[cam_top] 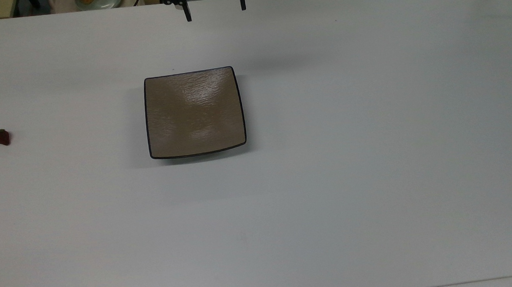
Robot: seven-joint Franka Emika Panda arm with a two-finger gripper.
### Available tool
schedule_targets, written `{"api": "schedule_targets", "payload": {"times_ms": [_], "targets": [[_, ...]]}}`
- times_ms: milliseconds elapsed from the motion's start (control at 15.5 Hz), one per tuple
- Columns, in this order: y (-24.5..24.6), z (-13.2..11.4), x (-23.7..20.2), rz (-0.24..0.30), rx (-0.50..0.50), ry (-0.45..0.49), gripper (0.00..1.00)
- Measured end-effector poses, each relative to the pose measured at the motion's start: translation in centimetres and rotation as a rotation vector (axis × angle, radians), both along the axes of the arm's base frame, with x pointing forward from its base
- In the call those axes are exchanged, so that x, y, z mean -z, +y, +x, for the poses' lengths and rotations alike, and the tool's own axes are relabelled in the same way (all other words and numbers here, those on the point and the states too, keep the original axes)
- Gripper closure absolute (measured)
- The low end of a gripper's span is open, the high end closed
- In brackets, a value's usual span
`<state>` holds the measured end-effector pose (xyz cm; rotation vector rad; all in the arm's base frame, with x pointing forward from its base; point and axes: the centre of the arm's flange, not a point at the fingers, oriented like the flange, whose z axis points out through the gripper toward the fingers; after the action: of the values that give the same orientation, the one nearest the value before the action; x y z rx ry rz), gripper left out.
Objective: Strawberries on a ceramic plate
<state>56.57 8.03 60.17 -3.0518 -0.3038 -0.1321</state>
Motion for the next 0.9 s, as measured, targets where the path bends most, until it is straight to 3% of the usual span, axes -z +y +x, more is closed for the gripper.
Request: {"api": "schedule_targets", "payload": {"times_ms": [901], "targets": [[-0.80, 0.11, 0.02, 0.000, 0.015, 0.000, 0.00]]}}
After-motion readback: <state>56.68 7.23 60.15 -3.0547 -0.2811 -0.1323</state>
